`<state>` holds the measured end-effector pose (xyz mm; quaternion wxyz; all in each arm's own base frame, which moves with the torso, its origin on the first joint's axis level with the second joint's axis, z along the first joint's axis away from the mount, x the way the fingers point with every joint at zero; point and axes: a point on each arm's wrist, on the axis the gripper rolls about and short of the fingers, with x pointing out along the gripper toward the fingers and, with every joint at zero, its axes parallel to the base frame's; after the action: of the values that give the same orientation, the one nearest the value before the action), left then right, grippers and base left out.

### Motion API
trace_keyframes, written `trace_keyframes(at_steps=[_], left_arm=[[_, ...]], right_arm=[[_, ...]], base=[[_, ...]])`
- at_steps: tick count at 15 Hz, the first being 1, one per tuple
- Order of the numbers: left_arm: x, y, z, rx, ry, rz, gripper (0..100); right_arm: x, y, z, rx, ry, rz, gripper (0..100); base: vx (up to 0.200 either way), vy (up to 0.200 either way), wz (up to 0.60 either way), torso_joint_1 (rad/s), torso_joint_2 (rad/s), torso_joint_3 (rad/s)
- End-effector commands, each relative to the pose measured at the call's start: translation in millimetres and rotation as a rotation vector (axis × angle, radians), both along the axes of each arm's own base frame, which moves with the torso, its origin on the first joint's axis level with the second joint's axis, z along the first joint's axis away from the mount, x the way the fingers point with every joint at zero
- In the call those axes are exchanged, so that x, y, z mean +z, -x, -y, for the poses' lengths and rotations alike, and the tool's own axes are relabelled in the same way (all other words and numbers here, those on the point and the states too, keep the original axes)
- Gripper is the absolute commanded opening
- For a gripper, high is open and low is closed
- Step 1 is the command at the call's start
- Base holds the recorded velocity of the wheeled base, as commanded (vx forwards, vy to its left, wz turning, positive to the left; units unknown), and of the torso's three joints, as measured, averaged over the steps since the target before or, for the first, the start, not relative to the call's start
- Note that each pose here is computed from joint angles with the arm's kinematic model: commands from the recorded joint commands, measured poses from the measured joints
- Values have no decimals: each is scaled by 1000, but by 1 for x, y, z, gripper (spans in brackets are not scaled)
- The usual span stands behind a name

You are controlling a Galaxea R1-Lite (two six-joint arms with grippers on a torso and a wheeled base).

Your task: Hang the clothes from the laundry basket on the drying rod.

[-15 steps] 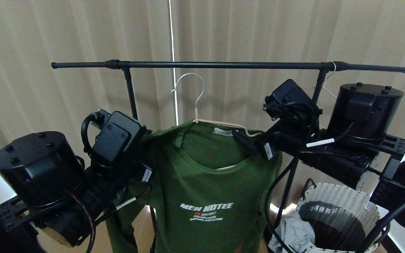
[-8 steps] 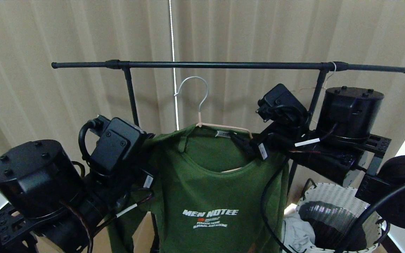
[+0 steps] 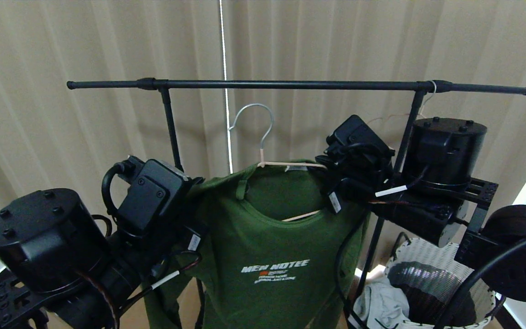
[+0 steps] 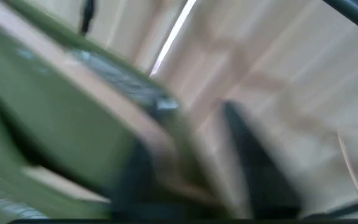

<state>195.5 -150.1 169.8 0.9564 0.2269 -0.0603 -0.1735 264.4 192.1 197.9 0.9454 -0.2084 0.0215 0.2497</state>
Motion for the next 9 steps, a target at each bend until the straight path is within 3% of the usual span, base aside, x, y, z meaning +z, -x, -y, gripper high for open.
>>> trace_keyframes(at_steps=[1,9], left_arm=[[0,0,0,4,-1,-1,0],[-3,2,-3,17,-22,-5,0]], right_arm=[[-1,1,0,-8,2,-1,0],[-1,3,2,-10,3,-4,0]], base=[[0,0,0,0,0,0],[0,0,0,0,0,0]])
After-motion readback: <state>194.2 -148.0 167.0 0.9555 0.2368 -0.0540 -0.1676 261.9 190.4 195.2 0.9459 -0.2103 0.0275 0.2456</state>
